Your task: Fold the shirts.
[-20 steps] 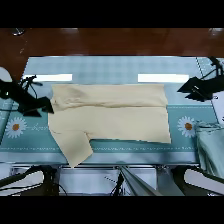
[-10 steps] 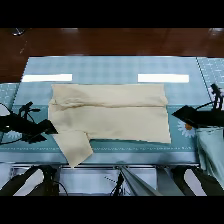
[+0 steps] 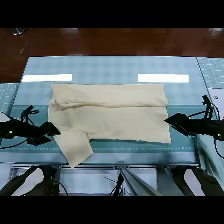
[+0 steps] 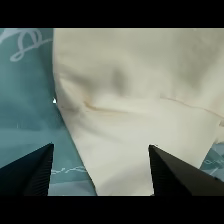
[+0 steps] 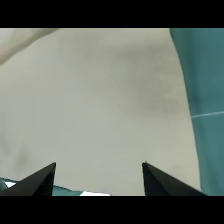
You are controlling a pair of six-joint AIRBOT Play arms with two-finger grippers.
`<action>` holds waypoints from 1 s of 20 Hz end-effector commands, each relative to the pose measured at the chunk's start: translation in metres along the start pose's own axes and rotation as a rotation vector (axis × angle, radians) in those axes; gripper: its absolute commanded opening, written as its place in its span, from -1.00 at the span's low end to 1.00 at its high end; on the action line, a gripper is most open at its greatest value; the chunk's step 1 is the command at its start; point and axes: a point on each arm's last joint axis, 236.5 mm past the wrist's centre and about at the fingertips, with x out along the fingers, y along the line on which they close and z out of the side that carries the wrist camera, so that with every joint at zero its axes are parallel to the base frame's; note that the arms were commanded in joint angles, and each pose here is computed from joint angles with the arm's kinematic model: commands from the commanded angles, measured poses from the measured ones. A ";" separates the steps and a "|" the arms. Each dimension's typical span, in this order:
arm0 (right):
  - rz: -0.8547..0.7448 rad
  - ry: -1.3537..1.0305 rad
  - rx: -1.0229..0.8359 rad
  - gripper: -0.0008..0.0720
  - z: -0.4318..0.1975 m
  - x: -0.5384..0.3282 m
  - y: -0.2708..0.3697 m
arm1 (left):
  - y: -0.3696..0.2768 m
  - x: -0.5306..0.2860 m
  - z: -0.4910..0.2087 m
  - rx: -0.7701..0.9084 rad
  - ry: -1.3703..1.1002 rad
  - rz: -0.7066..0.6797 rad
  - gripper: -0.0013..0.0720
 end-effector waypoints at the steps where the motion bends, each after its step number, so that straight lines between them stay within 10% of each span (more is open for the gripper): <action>1: 0.054 -0.015 0.023 0.74 0.003 0.001 0.012 | -0.017 0.019 0.003 0.025 -0.032 -0.125 0.95; 5: 0.083 -0.051 0.036 0.74 0.012 -0.002 0.018 | -0.024 0.035 -0.007 0.031 -0.006 -0.192 0.72; 7: -0.028 -0.076 0.027 0.74 0.022 -0.015 -0.009 | -0.028 0.034 -0.013 0.070 0.018 -0.209 -0.87; 12: -0.361 0.137 0.206 0.74 -0.037 -0.049 -0.099 | -0.048 0.029 -0.006 0.045 -0.015 -0.297 -0.90; 20: -0.256 0.204 0.184 0.74 -0.062 -0.002 -0.073 | -0.050 0.028 -0.006 0.040 -0.014 -0.307 -0.90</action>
